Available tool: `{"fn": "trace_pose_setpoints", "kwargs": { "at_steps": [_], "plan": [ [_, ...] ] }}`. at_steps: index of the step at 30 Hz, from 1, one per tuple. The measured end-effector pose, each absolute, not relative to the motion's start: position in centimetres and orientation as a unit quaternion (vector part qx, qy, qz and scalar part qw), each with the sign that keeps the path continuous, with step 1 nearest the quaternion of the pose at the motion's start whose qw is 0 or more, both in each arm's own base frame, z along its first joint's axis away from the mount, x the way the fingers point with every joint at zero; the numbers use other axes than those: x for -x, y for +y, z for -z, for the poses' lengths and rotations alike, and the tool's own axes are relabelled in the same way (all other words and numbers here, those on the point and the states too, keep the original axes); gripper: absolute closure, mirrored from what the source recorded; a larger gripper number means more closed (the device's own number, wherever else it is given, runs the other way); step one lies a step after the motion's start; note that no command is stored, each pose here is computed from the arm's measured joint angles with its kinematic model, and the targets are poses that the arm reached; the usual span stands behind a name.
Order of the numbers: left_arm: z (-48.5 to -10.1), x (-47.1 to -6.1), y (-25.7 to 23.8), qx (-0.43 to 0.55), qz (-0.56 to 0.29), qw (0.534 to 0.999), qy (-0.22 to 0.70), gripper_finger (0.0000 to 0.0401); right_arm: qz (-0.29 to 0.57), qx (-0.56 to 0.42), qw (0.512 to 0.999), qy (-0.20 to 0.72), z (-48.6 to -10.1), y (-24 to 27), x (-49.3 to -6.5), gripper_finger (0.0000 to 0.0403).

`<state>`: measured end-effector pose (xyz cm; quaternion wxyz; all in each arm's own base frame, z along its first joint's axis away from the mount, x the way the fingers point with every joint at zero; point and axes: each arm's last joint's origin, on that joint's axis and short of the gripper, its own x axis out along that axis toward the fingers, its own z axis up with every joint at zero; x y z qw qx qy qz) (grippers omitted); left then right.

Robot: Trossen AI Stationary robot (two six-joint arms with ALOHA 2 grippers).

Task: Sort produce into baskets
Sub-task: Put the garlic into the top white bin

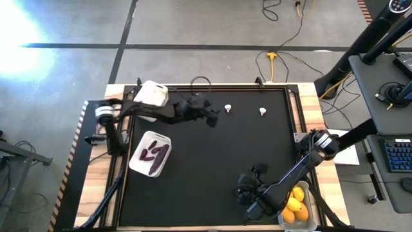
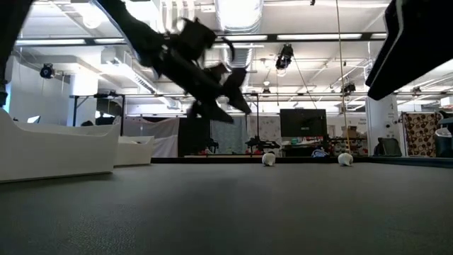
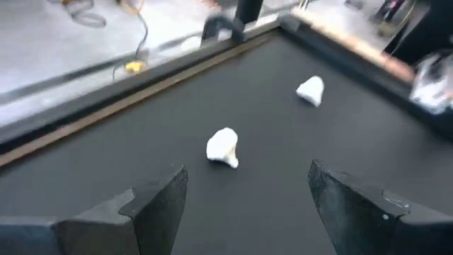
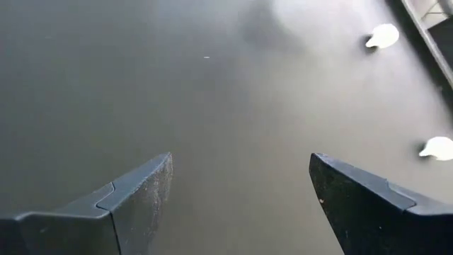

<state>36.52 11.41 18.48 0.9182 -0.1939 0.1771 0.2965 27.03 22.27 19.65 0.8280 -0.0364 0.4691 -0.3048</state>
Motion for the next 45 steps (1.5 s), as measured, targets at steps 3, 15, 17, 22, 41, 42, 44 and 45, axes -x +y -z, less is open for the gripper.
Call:
{"fn": "trace_pose_setpoints", "kwargs": {
  "at_steps": [3, 15, 17, 22, 41, 42, 44, 45],
  "plan": [
    [-16.1, -38.7, 11.9, 0.194, -0.300, 0.910, 0.211, 0.0126, 0.309, 0.055, 0.819, 0.480, -20.3, 21.4, -27.0, 0.0078],
    [-13.3, -44.9, 13.1, 0.179, -0.370, 0.875, 0.255, 0.0119, 0.314, 0.070, 0.808, 0.493, -23.2, 18.0, -27.5, 0.0078],
    [-13.4, -45.6, 13.0, 0.165, -0.394, 0.866, 0.258, 0.0114, 0.311, 0.073, 0.808, 0.494, -23.3, 18.0, -27.5, 0.0078],
    [-14.3, -47.5, 13.1, 0.164, -0.396, 0.856, 0.289, 0.0101, 0.306, 0.079, 0.807, 0.498, -23.3, 18.0, -27.5, 0.0078],
    [-15.0, -51.9, 15.6, 0.139, -0.389, 0.804, 0.428, 0.0137, 0.282, 0.116, 0.798, 0.520, -23.3, 17.6, -27.7, 0.0078],
    [-15.0, -51.8, 15.6, 0.140, -0.389, 0.801, 0.434, 0.0139, 0.281, 0.115, 0.798, 0.521, -23.3, 17.6, -27.7, 0.0078],
    [-15.0, -51.7, 15.5, 0.144, -0.379, 0.800, 0.442, 0.0144, 0.281, 0.111, 0.797, 0.522, -23.3, 17.6, -27.7, 0.0078],
    [-14.9, -51.6, 15.5, 0.142, -0.372, 0.801, 0.447, 0.0146, 0.282, 0.109, 0.797, 0.522, -23.3, 17.7, -27.7, 0.0078]
  ]
}}
